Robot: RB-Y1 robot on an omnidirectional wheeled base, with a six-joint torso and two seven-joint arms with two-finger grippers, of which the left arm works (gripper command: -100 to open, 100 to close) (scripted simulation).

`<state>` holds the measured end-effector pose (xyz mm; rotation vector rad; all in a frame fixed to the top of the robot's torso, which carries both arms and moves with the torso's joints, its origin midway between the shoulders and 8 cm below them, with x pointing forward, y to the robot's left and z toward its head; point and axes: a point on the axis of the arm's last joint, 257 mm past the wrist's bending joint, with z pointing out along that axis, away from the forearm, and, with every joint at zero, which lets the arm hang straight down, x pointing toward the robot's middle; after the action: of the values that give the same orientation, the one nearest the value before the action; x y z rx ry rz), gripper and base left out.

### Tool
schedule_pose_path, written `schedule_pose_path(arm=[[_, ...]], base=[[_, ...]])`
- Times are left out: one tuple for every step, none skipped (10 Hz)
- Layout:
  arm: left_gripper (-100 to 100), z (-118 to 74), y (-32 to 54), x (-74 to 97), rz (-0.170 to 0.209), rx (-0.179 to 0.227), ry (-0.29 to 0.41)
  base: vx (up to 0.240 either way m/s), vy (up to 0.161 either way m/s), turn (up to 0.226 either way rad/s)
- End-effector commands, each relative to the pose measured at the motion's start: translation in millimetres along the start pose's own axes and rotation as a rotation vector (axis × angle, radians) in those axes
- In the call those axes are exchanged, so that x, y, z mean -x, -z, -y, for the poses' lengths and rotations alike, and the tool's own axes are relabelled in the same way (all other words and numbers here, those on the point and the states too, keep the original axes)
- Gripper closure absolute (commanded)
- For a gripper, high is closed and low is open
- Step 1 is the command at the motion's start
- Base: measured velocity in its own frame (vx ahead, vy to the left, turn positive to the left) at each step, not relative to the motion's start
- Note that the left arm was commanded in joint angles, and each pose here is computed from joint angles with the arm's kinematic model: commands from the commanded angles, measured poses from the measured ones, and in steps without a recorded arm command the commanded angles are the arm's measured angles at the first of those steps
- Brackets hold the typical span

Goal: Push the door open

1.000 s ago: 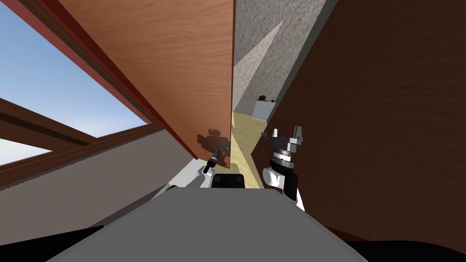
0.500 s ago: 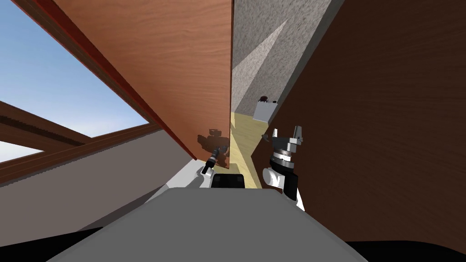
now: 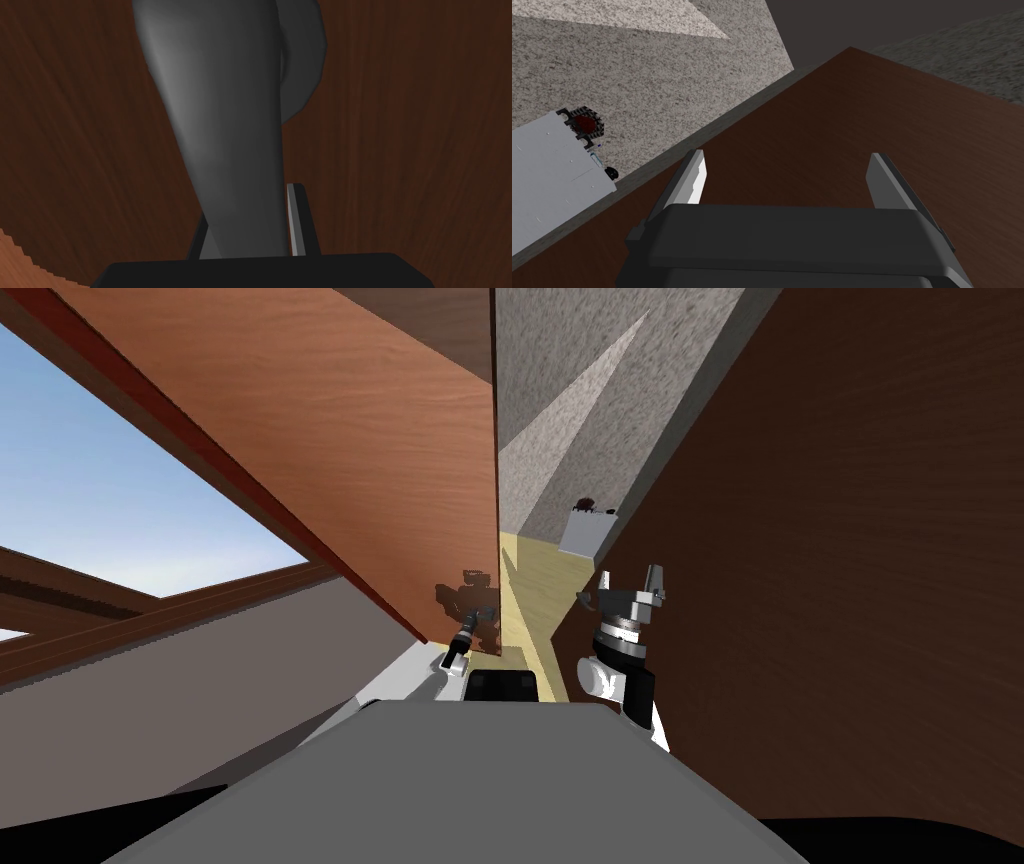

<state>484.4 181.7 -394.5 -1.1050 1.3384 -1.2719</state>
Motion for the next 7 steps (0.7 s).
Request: schedule_pose_path(arm=[[100,3.5,-2.0,9.5,0.032,-0.009,0.002],[100,3.4,-2.1,12.5,0.047,-0.008,0.008],[100,3.3,-2.1,14.9,0.061,-0.008,0.014],[100,3.1,-2.1,16.3,0.074,-0.007,0.02],[100,2.9,-2.1,17.3,0.085,-0.006,0.027],[100,2.7,-2.2,17.6,0.095,-0.006,0.033],[100,2.6,-2.2,17.5,0.102,-0.005,0.039]], base=[[0.171,-0.126,0.087],[0.19,-0.159,0.103],[0.186,-0.153,0.096],[0.17,-0.141,0.088],[0.161,-0.12,0.077],[0.16,-0.103,0.065],[0.138,-0.098,0.05]])
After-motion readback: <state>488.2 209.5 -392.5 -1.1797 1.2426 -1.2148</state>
